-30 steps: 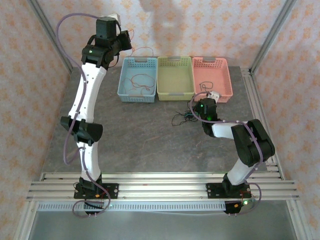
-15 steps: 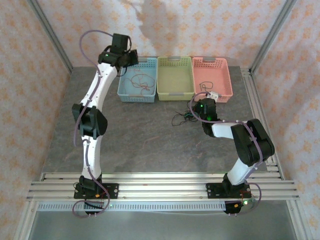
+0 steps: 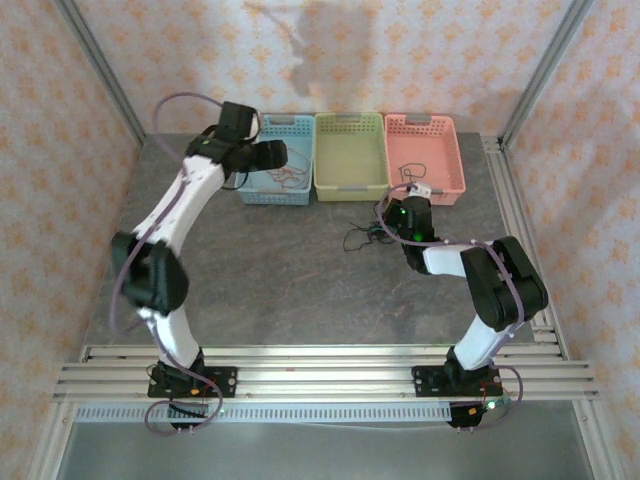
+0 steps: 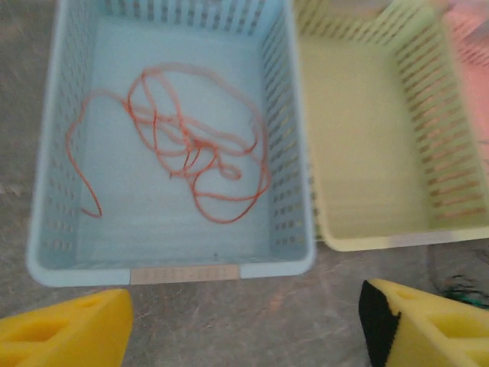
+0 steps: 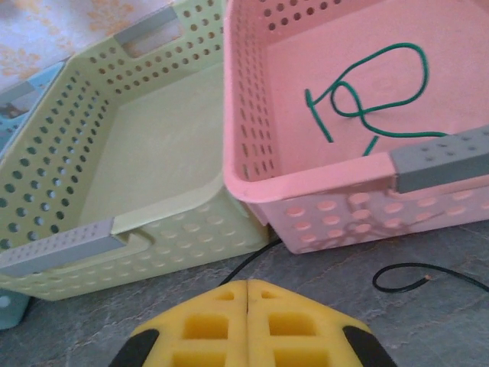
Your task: Untangle the cables
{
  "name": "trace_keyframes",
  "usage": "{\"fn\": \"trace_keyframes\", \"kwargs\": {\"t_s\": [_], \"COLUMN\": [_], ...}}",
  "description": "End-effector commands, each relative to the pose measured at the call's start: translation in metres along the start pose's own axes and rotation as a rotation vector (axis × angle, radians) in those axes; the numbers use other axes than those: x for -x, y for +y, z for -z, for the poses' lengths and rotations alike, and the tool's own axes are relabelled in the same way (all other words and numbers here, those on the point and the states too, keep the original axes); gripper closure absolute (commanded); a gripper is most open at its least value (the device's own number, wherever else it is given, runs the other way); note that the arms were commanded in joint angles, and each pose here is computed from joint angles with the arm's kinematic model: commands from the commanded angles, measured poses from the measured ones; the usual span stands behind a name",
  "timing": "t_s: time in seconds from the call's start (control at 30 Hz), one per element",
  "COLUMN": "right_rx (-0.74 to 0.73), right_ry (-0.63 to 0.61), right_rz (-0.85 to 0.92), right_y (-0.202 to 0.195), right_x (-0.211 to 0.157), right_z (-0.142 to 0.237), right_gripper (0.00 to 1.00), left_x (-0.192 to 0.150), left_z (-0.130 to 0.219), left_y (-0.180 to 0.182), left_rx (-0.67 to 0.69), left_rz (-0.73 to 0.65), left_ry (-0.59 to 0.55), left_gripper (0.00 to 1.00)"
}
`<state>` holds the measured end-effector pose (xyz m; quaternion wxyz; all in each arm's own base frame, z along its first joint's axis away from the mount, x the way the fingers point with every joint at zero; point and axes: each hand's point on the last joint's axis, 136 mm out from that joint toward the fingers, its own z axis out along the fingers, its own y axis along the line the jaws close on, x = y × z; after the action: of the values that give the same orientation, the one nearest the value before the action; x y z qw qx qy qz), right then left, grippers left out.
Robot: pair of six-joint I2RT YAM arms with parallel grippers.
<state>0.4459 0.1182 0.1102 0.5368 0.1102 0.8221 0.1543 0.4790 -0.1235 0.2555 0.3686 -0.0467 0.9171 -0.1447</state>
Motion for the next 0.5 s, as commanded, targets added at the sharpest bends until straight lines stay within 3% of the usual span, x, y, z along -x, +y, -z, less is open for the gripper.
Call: {"fn": "trace_keyframes", "kwargs": {"t_s": [0.0,0.23,0.47], "right_rx": [0.102,0.226,0.16], "right_ry": [-0.021,-0.011,-0.008], "right_rz": [0.021,0.039,0.051], "right_y": [0.024,0.05,0.04], "right_x": [0.008,0.005,0.006], "right_z": [-0.003,0.001,-0.001], "right_gripper": [1.0,1.0,1.0], "left_x": [-0.026,-0.143,-0.216], "left_z": [0.014,-0.047,-0.088], "left_y": [-0.04,-0.111,-0.162], "left_rx": [-0.159,-0.257,-0.288], "left_rz": [-0.038,-0.167,-0.355], "left_ry": [-0.019,0.282,0.48], "left_gripper": [0.26,0.34,0.34]}}
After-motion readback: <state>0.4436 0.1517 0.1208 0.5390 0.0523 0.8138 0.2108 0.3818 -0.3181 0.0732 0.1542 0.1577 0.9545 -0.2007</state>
